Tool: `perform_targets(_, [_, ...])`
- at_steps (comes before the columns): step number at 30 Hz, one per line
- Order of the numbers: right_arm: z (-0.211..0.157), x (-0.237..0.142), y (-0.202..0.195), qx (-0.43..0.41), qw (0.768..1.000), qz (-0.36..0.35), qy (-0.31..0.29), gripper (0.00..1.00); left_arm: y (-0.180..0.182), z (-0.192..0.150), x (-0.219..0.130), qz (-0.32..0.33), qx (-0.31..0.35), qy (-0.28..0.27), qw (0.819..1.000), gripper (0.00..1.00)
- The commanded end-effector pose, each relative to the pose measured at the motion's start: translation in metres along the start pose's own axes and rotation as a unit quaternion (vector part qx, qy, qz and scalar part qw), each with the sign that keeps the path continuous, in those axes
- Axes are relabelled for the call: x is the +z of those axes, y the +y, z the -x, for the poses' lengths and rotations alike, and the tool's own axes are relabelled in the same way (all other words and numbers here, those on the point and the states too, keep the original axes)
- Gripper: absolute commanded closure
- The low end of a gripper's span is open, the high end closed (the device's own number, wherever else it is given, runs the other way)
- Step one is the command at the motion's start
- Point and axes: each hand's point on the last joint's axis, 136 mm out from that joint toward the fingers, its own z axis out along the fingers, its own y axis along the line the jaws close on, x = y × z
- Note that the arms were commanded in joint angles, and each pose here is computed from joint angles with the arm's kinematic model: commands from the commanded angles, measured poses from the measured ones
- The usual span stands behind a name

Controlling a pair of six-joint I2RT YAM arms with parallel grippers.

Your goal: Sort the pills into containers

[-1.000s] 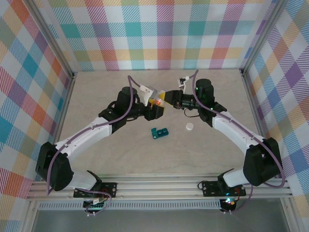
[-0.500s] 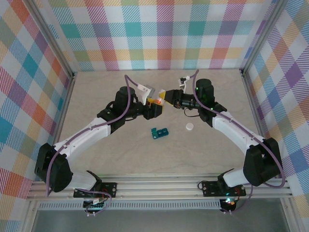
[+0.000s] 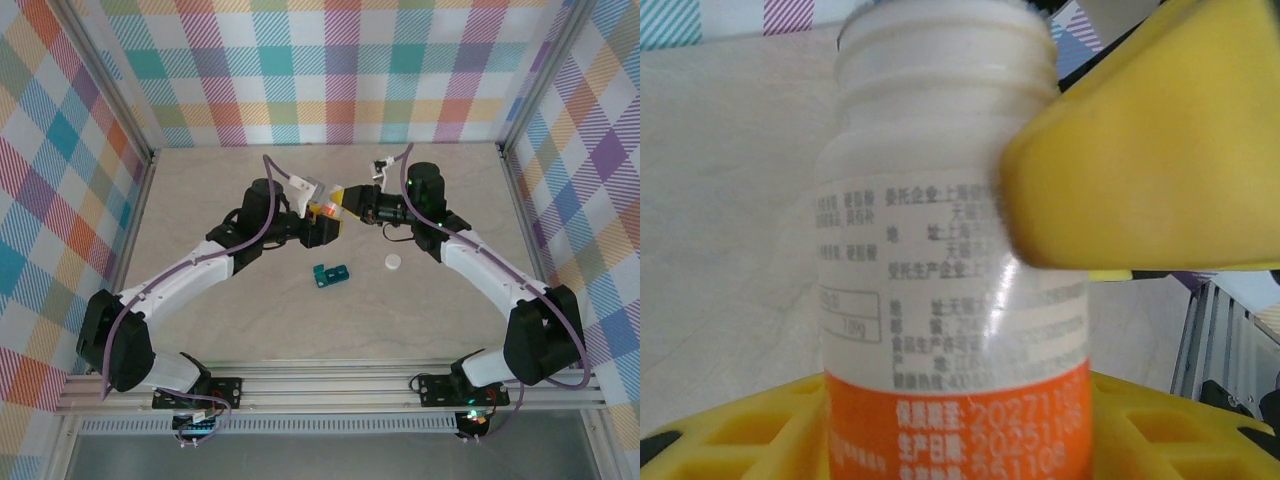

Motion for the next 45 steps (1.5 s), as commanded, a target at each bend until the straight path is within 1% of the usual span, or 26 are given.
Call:
perform_targets(1, [0.000, -0.002, 0.011, -0.022, 1.000, 0.022, 0.003, 0.82, -0.010, 0.023, 0.000, -0.021, 0.011, -0.029, 0.999, 0.45])
perform_targets(3, [-0.001, -0.002, 0.010, -0.021, 1.000, 0.020, 0.003, 0.82, -0.009, 0.024, 0.000, -0.020, 0.011, -0.032, 0.999, 0.46])
perform_targets(6, [-0.001, -0.002, 0.008, -0.021, 1.000, 0.018, 0.004, 0.82, -0.009, 0.026, -0.001, -0.019, 0.012, -0.036, 0.999, 0.52])
perform_targets(9, [-0.002, -0.002, 0.008, -0.021, 1.000, 0.018, 0.005, 0.82, -0.009, 0.029, -0.002, -0.015, 0.012, -0.044, 0.999, 0.53])
perform_targets(13, [-0.002, -0.002, 0.008, -0.020, 1.000, 0.017, 0.005, 0.82, -0.008, 0.033, -0.006, -0.009, 0.013, -0.051, 0.999, 0.51])
perform_targets(17, [-0.002, -0.002, 0.007, -0.020, 1.000, 0.016, 0.005, 0.83, -0.008, 0.034, -0.007, -0.006, 0.014, -0.056, 0.998, 0.45])
perform_targets(21, [-0.002, -0.002, 0.005, -0.020, 1.000, 0.013, 0.004, 0.83, -0.008, 0.036, -0.010, 0.000, 0.016, -0.061, 0.998, 0.44])
perform_targets(23, [-0.002, -0.002, 0.005, -0.019, 1.000, 0.013, 0.004, 0.83, -0.008, 0.036, -0.011, -0.001, 0.016, -0.062, 0.998, 0.50])
perform_targets(26, [-0.002, -0.002, 0.005, -0.019, 1.000, 0.012, 0.004, 0.83, -0.008, 0.036, -0.012, -0.001, 0.016, -0.063, 0.998, 0.66])
perform_targets(29, [-0.002, -0.001, 0.004, -0.017, 1.000, 0.012, 0.004, 0.82, -0.007, 0.034, -0.012, -0.001, 0.015, -0.061, 0.998, 0.70])
perform_targets(33, [-0.002, -0.001, 0.005, -0.018, 1.000, 0.014, 0.003, 0.80, -0.007, 0.034, -0.012, -0.003, 0.015, -0.060, 0.998, 0.83])
perform_targets(34, [-0.001, -0.001, 0.006, -0.018, 1.000, 0.014, 0.003, 0.77, -0.008, 0.034, -0.011, -0.004, 0.015, -0.059, 0.998, 0.86])
perform_targets(38, [0.004, -0.004, 0.010, -0.024, 1.000, 0.009, -0.006, 0.42, -0.007, 0.031, -0.011, -0.003, 0.012, -0.052, 0.999, 0.95])
perform_targets(39, [0.005, -0.006, 0.011, -0.026, 1.000, 0.006, -0.008, 0.35, -0.006, 0.030, -0.011, 0.000, 0.012, -0.051, 0.999, 0.97])
perform_targets(42, [0.011, -0.016, 0.015, -0.032, 0.999, -0.003, -0.024, 0.22, -0.004, 0.025, -0.013, 0.008, 0.011, -0.043, 0.999, 1.00])
perform_targets(45, [0.014, -0.032, 0.016, -0.036, 0.998, -0.021, -0.044, 0.15, -0.001, 0.016, -0.017, 0.016, 0.008, -0.034, 0.999, 1.00])
